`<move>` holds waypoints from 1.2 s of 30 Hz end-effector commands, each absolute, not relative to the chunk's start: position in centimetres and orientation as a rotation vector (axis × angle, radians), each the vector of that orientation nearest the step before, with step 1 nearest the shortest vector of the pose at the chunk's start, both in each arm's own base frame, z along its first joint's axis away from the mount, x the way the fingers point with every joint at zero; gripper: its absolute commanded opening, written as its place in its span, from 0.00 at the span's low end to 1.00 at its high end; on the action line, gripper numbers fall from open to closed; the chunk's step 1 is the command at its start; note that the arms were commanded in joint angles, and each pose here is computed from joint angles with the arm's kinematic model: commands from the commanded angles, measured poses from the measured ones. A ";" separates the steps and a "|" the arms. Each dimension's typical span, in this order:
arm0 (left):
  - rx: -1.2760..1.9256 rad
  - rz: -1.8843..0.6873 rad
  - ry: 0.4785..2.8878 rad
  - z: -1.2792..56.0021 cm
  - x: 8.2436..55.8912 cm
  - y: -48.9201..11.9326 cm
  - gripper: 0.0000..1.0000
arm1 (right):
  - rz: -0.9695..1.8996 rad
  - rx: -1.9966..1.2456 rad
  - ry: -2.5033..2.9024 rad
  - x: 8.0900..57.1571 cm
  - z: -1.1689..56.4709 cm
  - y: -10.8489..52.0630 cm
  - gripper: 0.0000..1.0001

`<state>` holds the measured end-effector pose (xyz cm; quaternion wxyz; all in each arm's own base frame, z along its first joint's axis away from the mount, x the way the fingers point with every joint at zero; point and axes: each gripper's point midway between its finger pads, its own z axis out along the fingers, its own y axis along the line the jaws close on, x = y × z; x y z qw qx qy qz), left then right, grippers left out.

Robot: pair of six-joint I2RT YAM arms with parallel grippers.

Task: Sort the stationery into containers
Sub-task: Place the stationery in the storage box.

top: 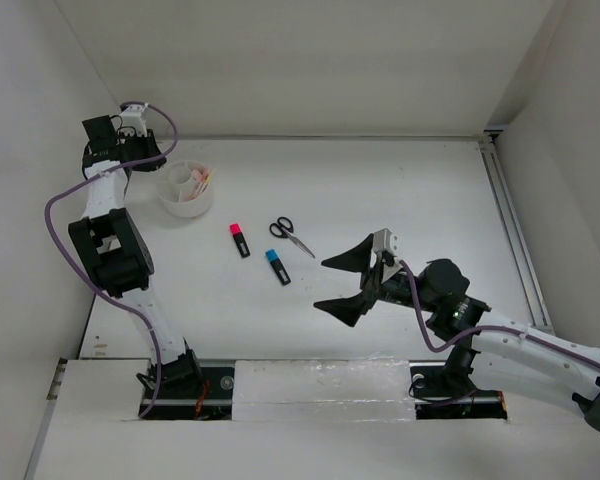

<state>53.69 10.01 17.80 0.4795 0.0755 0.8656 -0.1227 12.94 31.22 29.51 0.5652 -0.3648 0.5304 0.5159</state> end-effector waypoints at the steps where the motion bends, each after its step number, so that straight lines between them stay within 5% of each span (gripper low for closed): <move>1: 0.246 -0.304 2.007 21.8 54.3 9.6 0.00 | 1.219 -0.835 1.186 12.7 31.8 31.0 1.00; 36: 0.254 -0.341 1.998 22.1 53.7 8.9 0.00 | 1.233 -0.872 1.216 12.6 30.5 31.8 1.00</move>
